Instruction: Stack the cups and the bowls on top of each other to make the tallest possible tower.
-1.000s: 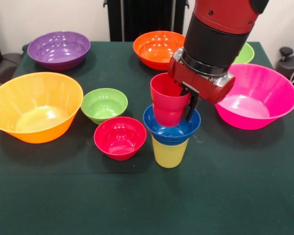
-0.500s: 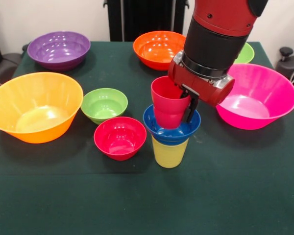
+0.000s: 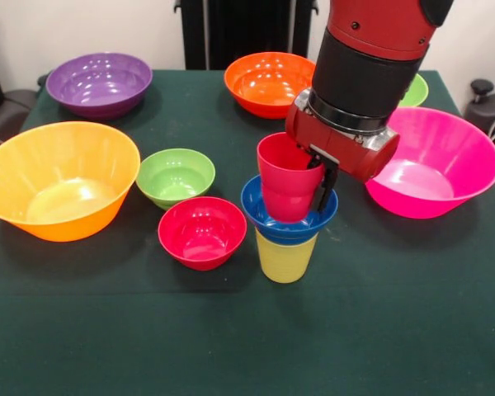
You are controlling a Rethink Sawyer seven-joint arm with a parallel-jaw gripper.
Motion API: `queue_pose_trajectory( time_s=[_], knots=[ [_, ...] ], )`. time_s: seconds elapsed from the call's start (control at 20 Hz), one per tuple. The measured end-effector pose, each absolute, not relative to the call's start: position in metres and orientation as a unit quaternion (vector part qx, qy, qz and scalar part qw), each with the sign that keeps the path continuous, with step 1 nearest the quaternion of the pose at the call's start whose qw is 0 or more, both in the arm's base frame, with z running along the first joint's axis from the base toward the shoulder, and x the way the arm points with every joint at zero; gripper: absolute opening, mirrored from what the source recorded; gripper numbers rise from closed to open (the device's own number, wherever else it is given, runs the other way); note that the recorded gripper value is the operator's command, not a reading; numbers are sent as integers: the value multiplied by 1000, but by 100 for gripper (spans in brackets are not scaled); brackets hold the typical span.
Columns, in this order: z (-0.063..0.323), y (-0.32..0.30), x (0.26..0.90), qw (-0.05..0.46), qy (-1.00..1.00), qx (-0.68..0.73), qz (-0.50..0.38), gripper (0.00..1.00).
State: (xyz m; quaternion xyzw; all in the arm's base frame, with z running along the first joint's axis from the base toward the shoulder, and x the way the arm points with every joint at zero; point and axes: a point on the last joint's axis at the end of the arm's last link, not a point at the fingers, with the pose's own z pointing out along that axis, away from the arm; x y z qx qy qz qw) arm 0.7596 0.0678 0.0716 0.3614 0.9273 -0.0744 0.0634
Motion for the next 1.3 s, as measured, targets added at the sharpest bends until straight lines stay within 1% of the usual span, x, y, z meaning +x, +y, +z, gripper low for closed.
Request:
queue_pose_trajectory(
  time_s=[0.65,1.3],
  knots=[
    [73,69,761,64,926,365,-71,0],
    [72,67,766,92,925,362,-64,0]
  ],
)
